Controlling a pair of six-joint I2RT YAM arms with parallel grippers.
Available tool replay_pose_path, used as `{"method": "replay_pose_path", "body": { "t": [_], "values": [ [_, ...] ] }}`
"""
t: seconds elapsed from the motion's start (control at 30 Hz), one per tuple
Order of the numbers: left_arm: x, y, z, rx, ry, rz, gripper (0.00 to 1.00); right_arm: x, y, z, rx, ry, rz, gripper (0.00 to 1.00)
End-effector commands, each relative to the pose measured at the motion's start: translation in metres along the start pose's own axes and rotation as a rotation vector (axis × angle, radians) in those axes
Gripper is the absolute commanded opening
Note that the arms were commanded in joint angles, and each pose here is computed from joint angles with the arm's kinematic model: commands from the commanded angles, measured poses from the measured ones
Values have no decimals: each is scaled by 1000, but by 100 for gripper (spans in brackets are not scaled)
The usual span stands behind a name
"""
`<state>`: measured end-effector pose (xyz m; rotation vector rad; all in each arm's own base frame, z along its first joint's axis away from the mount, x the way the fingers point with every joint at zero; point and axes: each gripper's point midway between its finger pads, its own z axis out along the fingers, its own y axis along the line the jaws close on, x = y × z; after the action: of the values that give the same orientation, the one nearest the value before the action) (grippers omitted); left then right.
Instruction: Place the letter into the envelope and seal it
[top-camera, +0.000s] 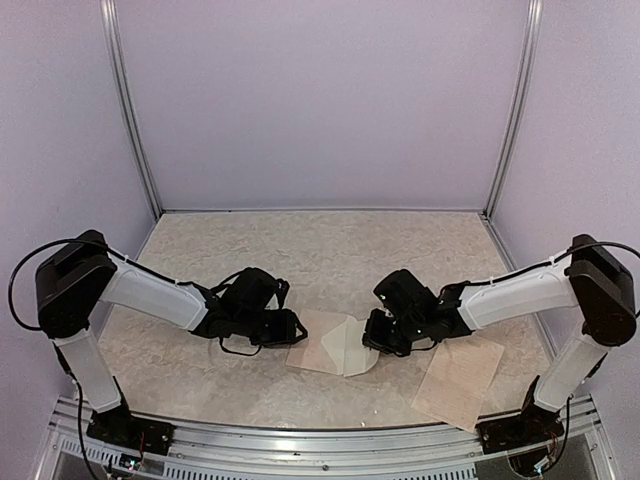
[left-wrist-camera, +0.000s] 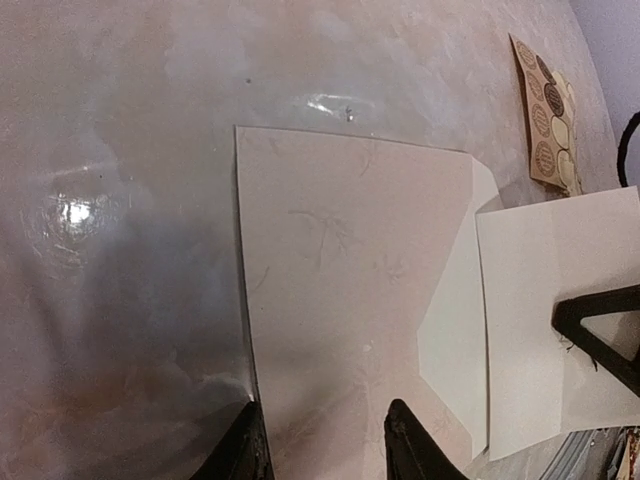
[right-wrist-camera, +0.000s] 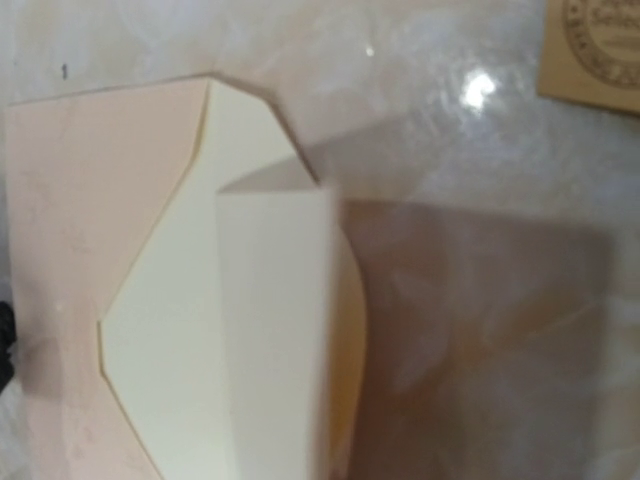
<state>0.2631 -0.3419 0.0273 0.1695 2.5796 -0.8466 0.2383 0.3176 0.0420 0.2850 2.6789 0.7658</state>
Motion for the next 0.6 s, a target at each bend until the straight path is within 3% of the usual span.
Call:
{"method": "replay_pose_path", "body": {
  "t": [0.0,0.3,0.57],
  "values": [
    [4,7,5,-14,16,4,37,-6,6,6,-7,2,-9,0],
    [7,10,7,-22,26,5,32,-13,10,11,-14,-5,-13,0],
    [10,17,10,-50,33,13,21,-19,12,15,-26,-18,-13,0]
  ]
}}
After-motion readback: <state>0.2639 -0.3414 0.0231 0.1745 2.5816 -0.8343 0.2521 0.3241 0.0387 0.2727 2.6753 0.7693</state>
